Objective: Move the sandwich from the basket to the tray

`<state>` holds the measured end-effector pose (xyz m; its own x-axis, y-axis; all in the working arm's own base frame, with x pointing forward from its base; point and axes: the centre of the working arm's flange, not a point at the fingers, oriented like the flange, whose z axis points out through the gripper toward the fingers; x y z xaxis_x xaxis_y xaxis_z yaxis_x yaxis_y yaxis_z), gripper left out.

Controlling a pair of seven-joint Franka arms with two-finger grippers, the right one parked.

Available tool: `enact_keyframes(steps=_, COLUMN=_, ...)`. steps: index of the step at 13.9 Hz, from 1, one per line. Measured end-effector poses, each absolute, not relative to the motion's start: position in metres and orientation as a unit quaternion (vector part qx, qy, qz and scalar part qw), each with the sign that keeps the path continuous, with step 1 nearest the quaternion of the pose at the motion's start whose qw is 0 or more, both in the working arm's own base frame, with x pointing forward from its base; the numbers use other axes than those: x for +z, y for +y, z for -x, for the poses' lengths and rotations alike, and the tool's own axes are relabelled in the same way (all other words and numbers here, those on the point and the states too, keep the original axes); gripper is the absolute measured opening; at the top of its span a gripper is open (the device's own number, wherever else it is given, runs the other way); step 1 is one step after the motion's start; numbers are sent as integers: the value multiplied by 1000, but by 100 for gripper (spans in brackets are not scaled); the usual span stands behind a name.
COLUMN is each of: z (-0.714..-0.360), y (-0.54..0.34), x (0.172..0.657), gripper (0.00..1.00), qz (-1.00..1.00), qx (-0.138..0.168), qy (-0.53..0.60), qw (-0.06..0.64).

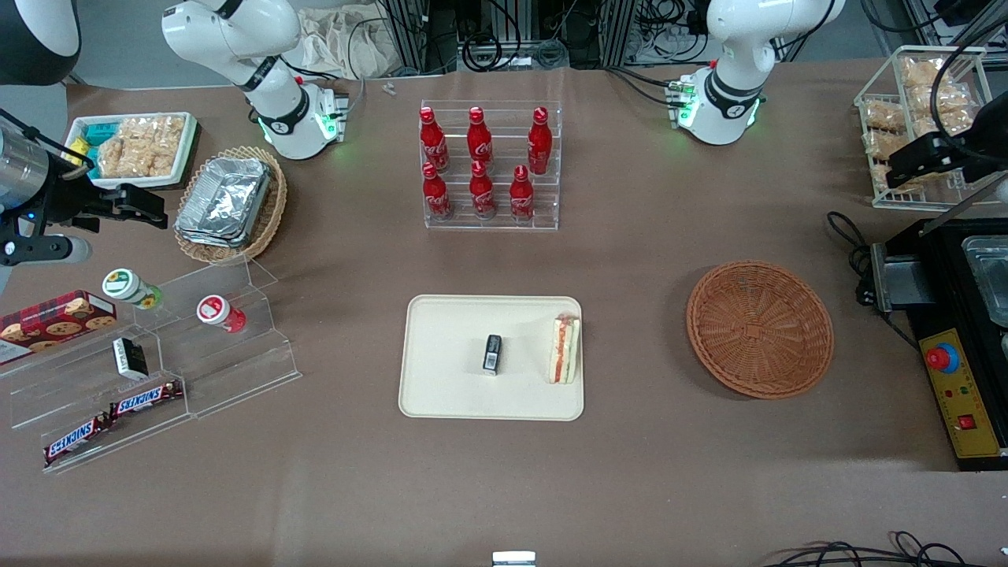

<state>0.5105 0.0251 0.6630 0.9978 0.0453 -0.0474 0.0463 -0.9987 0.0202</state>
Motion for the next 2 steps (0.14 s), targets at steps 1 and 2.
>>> enact_keyframes(steps=1, z=-507, y=32, x=665, gripper=100, qz=-999, qx=-22, qy=23, qw=15)
enact_keyframes(steps=2, z=-506, y=36, x=666, gripper=100, qz=-999, qx=-20, qy=22, qw=16)
